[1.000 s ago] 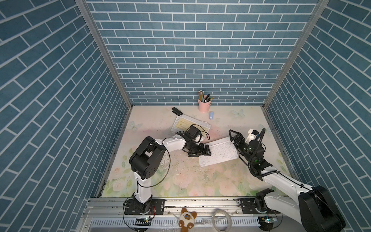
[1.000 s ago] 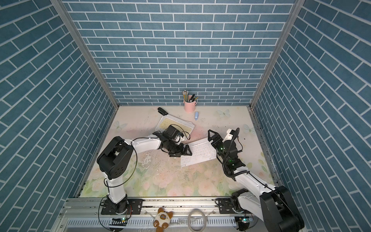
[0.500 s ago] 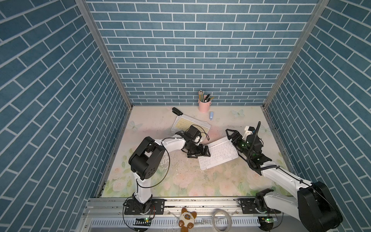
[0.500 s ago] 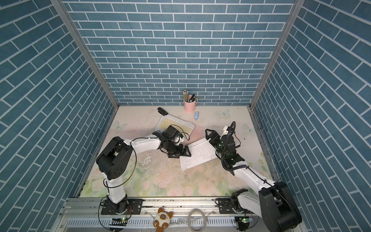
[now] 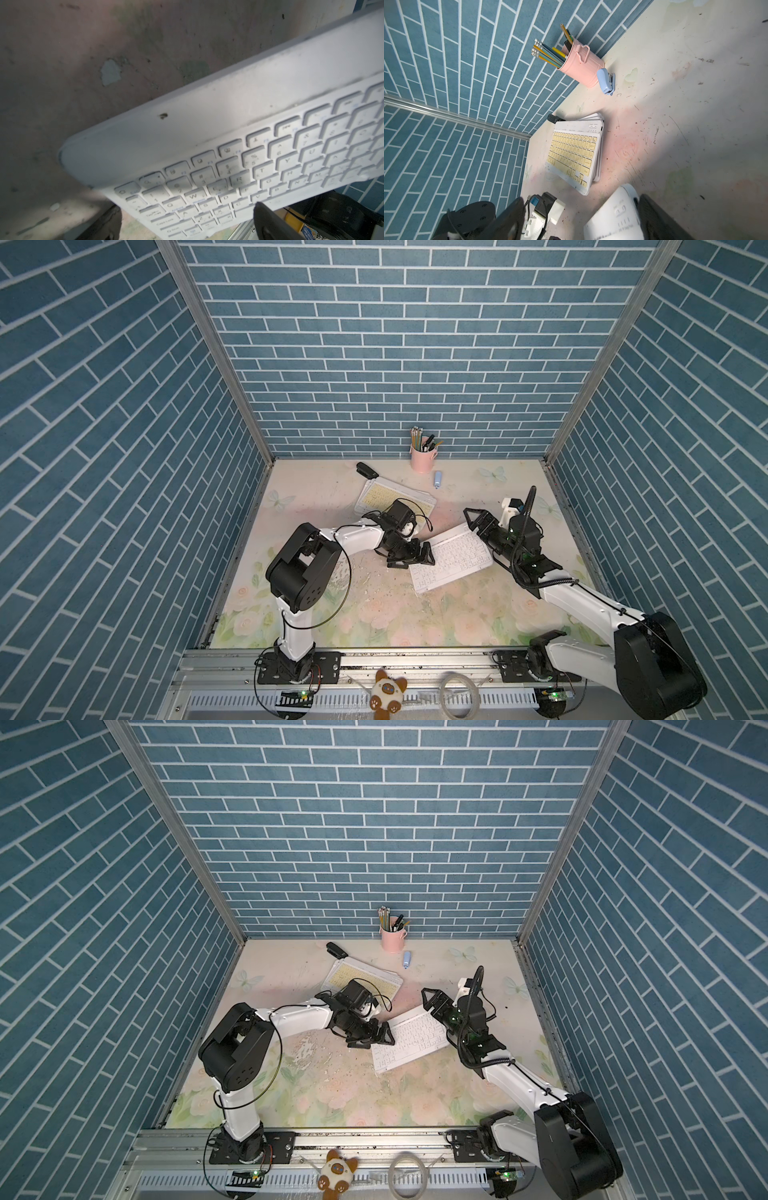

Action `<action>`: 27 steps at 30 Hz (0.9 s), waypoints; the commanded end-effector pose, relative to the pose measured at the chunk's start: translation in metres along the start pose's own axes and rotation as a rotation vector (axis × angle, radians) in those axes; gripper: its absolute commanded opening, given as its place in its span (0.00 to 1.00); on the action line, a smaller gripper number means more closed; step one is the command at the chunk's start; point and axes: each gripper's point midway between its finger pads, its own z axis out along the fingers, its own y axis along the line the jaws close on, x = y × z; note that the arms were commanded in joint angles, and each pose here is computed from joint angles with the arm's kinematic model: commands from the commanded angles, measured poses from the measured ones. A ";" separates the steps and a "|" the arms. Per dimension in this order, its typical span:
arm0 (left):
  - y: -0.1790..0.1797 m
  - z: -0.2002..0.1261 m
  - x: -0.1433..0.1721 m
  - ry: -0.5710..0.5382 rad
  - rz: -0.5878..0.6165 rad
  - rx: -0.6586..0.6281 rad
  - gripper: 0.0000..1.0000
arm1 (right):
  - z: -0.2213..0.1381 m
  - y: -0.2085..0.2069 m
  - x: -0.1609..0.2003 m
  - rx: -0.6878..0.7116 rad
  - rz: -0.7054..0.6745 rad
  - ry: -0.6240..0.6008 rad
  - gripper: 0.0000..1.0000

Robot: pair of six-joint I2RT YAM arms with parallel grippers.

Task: Stack the numeric keypads
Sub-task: Pick up the numeric keypad from the center of the board.

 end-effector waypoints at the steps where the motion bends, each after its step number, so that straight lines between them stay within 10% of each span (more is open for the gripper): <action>1: -0.012 0.013 -0.009 -0.021 0.075 0.051 1.00 | -0.011 -0.013 0.086 0.021 0.079 0.390 0.85; 27: -0.015 0.013 -0.016 -0.044 0.076 0.057 1.00 | -0.023 0.021 0.089 -0.170 0.043 0.420 0.85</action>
